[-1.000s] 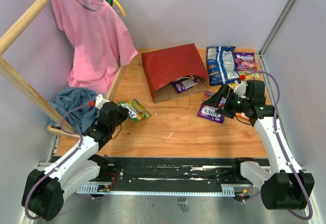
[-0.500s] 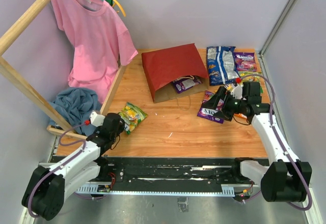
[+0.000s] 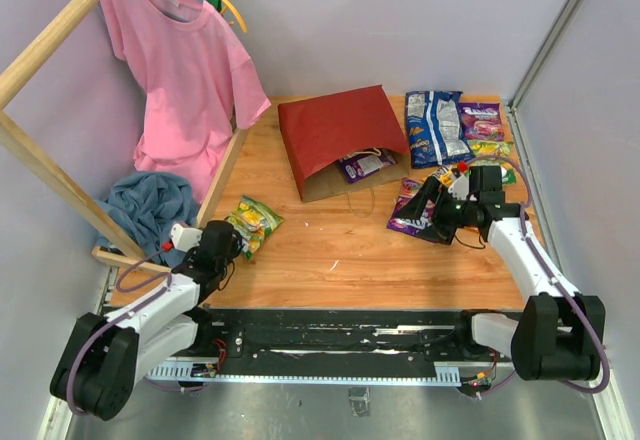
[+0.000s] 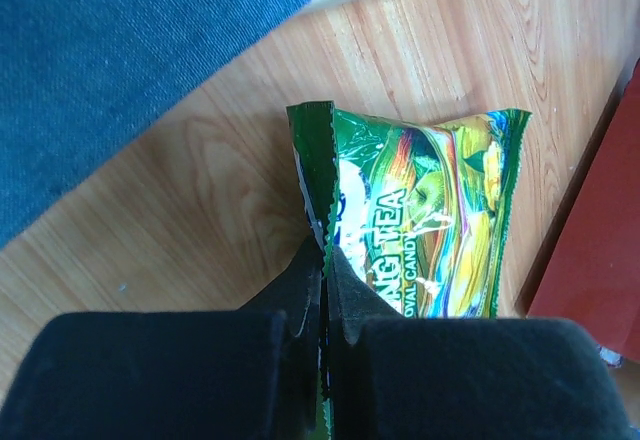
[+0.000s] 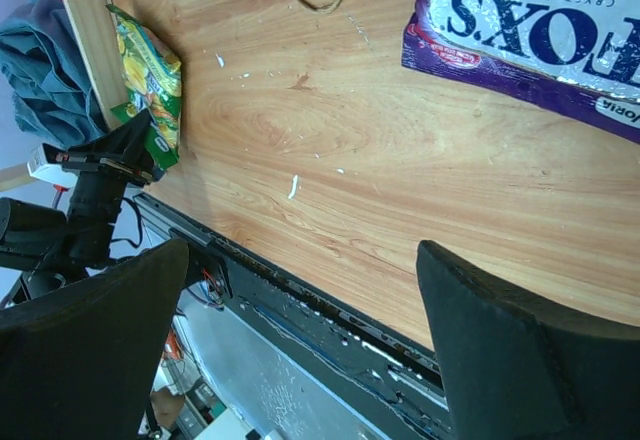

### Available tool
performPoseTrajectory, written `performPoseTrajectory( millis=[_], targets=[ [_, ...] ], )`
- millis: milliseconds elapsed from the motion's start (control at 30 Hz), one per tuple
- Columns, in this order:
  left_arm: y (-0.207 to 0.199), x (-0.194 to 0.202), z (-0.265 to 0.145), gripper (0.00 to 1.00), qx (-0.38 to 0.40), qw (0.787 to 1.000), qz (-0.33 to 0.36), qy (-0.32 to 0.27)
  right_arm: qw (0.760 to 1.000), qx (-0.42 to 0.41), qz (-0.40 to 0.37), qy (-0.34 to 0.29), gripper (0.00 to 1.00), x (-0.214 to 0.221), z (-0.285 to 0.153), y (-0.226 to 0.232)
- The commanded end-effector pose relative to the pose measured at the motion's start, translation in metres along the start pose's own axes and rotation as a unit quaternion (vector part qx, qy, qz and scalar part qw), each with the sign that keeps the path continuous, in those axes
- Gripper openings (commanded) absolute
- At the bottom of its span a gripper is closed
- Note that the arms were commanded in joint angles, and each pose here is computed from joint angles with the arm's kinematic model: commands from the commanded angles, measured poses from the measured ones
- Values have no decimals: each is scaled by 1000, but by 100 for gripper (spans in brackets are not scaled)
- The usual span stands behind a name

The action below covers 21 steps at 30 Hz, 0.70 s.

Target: Take the snacks out of the paper bag

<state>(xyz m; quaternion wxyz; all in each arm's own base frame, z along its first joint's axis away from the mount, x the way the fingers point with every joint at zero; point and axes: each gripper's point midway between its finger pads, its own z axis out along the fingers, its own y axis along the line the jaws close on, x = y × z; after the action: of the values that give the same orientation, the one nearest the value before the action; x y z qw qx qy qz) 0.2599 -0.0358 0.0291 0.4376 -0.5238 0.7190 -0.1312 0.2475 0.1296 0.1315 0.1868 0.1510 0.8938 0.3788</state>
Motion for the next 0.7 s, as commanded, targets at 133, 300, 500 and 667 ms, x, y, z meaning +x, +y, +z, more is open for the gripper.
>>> performPoseTrajectory(
  millis=[133, 300, 500, 667],
  targets=[
    [0, 3, 14, 0, 3, 999, -40, 3, 1000, -5, 10, 8, 99, 1, 10, -3],
    [1, 1, 16, 8, -4, 999, -49, -2, 1000, 1, 2, 3, 99, 1, 10, -2],
    [9, -11, 14, 1, -16, 998, -61, -30, 1000, 5, 3, 4, 99, 2, 12, -3],
    [17, -13, 11, 0, -23, 995, -89, -33, 1000, 4, 4, 7, 99, 3, 16, -1]
  ],
)
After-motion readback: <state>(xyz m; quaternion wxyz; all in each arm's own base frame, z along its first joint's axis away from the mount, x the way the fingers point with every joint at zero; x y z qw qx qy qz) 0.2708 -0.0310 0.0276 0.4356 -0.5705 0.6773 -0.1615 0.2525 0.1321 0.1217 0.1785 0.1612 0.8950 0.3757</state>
